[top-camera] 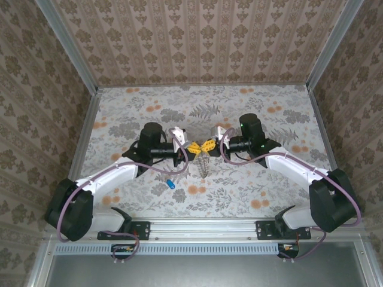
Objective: Put the keys on the keyring
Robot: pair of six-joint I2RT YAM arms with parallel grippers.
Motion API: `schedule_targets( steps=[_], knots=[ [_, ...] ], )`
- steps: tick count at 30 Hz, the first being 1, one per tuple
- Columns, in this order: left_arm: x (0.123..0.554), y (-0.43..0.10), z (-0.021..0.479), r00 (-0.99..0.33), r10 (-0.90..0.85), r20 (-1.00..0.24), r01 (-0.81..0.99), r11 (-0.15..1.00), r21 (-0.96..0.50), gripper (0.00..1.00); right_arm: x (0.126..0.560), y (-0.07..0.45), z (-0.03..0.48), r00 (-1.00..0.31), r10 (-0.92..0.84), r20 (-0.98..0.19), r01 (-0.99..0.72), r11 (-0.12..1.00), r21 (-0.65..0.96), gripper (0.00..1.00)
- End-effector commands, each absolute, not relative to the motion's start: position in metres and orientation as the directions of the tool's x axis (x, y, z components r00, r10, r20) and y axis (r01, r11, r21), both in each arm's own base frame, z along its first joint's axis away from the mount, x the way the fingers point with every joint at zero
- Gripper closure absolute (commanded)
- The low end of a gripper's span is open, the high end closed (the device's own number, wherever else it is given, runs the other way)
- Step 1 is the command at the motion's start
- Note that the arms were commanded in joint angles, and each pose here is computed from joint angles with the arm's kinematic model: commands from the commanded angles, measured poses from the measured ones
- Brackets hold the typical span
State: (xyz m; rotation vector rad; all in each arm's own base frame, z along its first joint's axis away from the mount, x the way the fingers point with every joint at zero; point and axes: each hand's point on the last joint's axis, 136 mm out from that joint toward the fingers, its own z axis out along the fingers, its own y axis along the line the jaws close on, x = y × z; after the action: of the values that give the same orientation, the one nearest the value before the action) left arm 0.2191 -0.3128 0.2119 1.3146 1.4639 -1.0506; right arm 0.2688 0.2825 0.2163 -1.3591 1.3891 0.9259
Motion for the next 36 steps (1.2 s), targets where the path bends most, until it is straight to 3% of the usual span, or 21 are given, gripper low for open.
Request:
schedule_targets(
  steps=[1, 12, 16, 25, 36],
  knots=[
    [0.215, -0.319, 0.228, -0.002, 0.228, -0.974, 0.999, 0.036, 0.006, 0.83, 0.267, 0.288, 0.233, 0.097, -0.233, -0.968, -0.992, 0.058, -0.113, 1.0],
    [0.213, -0.321, 0.224, 0.0, 0.257, -0.967, 0.999, 0.039, 0.01, 1.0, 0.27, 0.287, 0.232, 0.084, -0.244, -0.966, -0.992, 0.077, -0.105, 1.0],
    [0.213, -0.321, 0.226, 0.018, 0.261, -0.965, 0.999, 0.044, 0.031, 1.0, 0.27, 0.287, 0.232, 0.072, -0.245, -0.967, -0.993, 0.077, -0.094, 1.0],
    [0.223, -0.315, 0.234, 0.067, 0.23, -0.971, 0.986, 0.131, 0.099, 1.0, 0.268, 0.277, 0.226, 0.102, -0.314, -0.944, -0.982, 0.118, -0.145, 0.75],
    [0.251, -0.292, 0.248, 0.086, 0.13, -0.988, 0.957, 0.265, 0.118, 1.0, 0.256, 0.254, 0.246, 0.123, -0.346, -0.93, -0.954, 0.216, -0.207, 0.71]
  ],
)
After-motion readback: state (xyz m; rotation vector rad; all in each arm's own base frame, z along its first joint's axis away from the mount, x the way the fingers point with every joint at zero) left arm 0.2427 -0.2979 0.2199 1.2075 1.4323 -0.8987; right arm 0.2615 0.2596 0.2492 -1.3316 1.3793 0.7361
